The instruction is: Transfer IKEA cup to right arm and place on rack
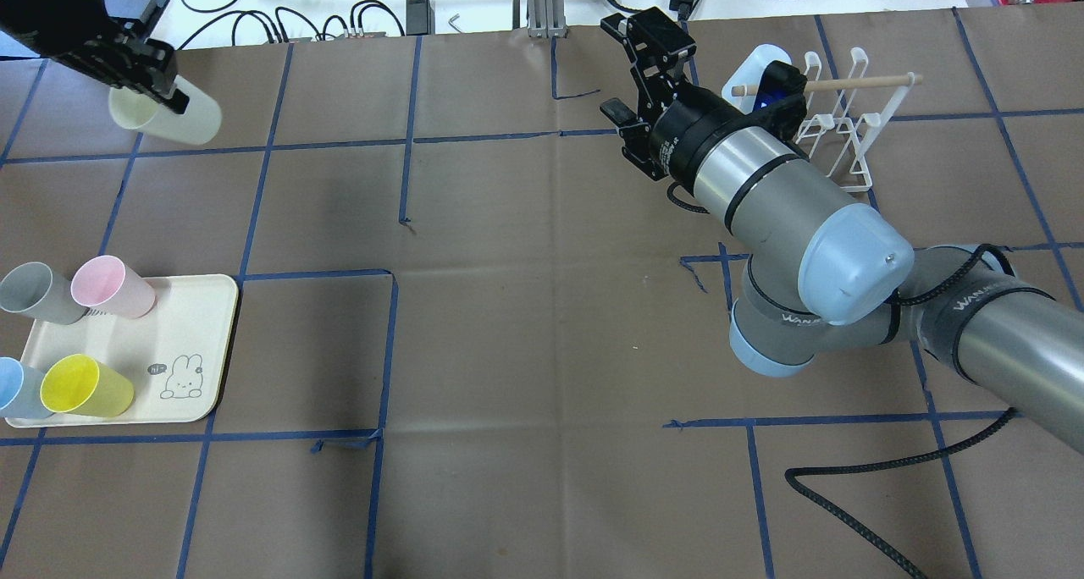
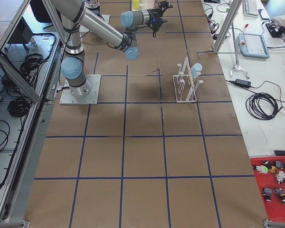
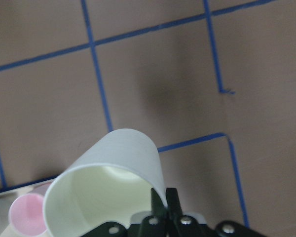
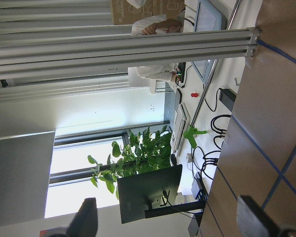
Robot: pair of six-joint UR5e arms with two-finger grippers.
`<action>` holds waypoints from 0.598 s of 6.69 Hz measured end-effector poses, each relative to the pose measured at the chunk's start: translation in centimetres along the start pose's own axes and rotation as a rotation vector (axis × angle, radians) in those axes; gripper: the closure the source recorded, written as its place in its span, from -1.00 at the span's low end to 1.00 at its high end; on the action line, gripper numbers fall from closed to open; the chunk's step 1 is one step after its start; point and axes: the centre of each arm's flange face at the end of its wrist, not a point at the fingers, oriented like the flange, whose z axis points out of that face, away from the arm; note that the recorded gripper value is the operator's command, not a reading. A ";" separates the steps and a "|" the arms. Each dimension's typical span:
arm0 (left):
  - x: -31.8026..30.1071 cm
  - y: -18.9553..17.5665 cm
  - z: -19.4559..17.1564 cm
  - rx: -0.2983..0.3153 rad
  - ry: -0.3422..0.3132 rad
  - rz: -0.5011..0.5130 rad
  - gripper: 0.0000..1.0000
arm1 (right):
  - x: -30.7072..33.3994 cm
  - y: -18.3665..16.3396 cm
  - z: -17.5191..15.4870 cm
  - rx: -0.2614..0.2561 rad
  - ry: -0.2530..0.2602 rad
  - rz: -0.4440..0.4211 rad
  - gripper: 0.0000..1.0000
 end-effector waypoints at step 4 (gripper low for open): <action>8.5 -2.7 2.6 0.437 0.332 0.215 1.00 | 1.1 -0.1 -0.3 0.004 0.024 0.012 -1.00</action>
